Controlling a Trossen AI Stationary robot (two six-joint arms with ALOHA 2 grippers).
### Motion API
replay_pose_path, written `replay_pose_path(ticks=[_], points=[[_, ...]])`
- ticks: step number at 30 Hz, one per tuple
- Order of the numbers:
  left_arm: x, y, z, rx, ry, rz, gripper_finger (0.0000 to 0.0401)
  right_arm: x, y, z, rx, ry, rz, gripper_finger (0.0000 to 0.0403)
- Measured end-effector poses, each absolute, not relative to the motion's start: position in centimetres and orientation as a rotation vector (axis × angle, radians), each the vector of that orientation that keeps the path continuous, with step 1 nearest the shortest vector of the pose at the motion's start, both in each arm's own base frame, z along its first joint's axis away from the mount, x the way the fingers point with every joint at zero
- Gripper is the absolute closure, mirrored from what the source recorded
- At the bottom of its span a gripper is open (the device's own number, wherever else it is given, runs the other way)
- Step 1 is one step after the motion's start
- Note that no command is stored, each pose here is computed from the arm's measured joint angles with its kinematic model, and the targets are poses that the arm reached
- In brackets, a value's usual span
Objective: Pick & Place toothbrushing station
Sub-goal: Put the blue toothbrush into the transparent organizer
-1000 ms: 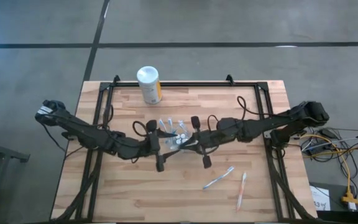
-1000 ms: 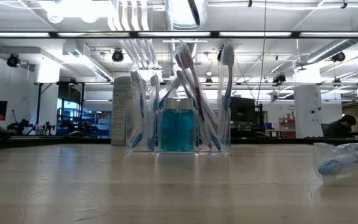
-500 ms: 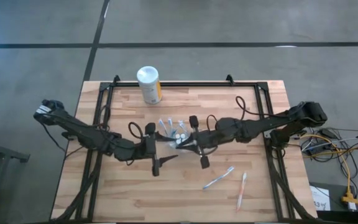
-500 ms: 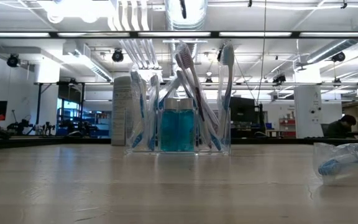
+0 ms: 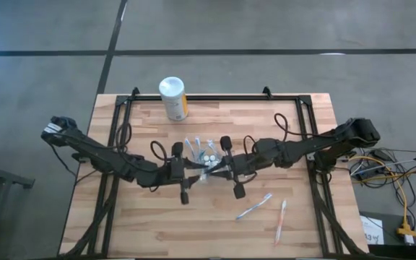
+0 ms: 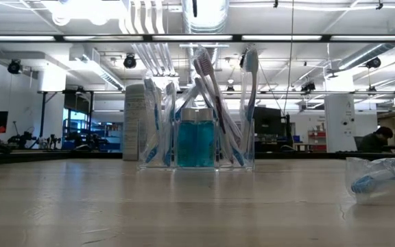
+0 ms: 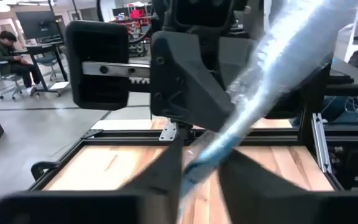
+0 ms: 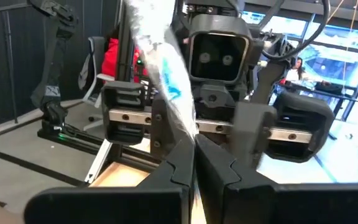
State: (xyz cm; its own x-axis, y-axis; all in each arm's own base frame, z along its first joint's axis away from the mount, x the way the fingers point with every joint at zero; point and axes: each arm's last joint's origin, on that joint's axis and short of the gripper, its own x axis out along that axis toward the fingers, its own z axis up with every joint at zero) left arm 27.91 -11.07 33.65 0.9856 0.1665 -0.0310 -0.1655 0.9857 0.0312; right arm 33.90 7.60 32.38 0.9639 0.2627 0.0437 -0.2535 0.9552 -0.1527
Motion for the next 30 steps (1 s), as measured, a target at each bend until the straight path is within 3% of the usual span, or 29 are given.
replay_pose_path(ticks=[3,4,13,22,26,30], points=[[27.9,-11.1,33.5,0.048,0.045,0.152,0.0371,33.9,7.6,32.3,-0.147,-0.057,0.263,0.0395],[27.9,-11.1,33.5,0.049,0.045,0.146,0.0377,33.9,7.6,32.3,-0.147,-0.053,0.265,0.0394],[26.6,-11.4,34.4,0.045,0.041,0.102,0.0377,32.0,7.2,33.9,-0.130,-0.027,0.279,0.0385],[22.8,-11.0,34.7,-0.043,0.187,0.114,0.0377,25.6,5.7,37.3,-0.113,0.096,0.245,0.0358],[21.9,-10.6,32.9,-0.064,0.164,0.160,0.0377,23.0,5.4,36.5,-0.108,0.105,0.252,0.0379],[21.9,-9.6,29.1,-0.106,0.093,0.183,0.0377,21.3,4.9,33.2,-0.110,0.120,0.246,0.0393]])
